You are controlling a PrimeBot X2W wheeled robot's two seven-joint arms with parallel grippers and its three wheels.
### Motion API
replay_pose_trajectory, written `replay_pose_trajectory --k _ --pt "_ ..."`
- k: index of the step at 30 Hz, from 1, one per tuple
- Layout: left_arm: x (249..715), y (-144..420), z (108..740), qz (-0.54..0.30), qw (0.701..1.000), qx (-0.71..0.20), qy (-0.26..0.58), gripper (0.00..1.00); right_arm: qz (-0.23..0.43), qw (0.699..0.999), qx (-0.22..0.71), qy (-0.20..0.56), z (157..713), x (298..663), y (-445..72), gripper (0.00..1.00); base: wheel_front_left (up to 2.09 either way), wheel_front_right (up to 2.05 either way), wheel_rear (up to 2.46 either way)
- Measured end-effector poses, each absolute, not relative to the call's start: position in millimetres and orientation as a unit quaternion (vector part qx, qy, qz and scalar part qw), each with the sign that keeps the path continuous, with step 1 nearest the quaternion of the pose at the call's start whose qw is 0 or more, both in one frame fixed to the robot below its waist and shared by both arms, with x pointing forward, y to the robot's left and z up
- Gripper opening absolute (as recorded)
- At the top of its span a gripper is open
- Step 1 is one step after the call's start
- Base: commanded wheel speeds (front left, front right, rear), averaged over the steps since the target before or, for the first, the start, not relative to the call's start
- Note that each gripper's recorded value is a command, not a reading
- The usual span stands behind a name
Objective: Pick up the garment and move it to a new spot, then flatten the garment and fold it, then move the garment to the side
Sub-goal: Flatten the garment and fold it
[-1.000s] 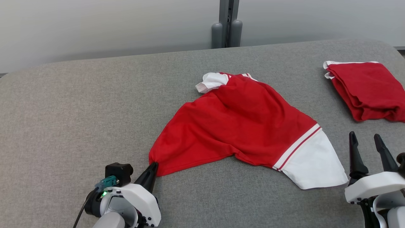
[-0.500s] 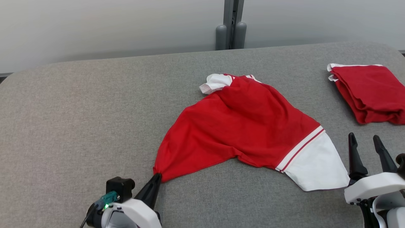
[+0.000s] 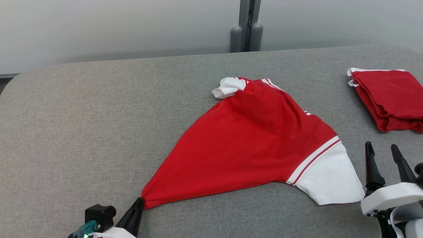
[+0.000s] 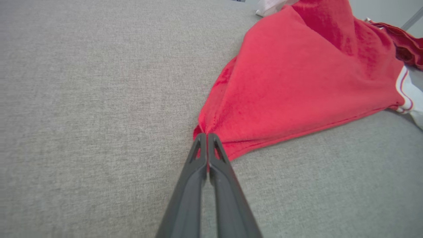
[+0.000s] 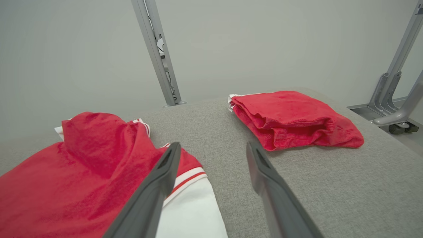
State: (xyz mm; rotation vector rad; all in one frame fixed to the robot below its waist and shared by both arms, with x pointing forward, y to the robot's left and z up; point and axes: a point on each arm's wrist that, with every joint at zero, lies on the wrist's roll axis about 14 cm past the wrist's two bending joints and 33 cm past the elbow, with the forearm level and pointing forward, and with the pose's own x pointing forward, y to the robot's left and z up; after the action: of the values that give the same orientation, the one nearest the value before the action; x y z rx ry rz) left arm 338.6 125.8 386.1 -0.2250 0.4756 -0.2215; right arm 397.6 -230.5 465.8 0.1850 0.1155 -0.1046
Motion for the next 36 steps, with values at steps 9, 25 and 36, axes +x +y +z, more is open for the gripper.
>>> replay_pose_trajectory --k 9,25,36 --pt "333.3 116.0 380.9 -0.11 0.955 -0.12 0.247 0.72 -0.046 0.993 0.094 0.06 465.1 397.7 -226.0 1.0 0.0 0.0 0.0" --pt "354.7 142.2 423.1 -0.054 0.982 -0.121 0.134 1.0 -0.042 0.995 0.09 0.011 491.0 397.2 -225.5 1.0 0.0 0.0 0.0" --pt "350.3 152.0 469.4 -0.017 0.991 -0.125 0.044 1.0 0.021 0.996 0.076 -0.037 520.5 384.2 -186.0 1.0 0.0 0.0 0.0"
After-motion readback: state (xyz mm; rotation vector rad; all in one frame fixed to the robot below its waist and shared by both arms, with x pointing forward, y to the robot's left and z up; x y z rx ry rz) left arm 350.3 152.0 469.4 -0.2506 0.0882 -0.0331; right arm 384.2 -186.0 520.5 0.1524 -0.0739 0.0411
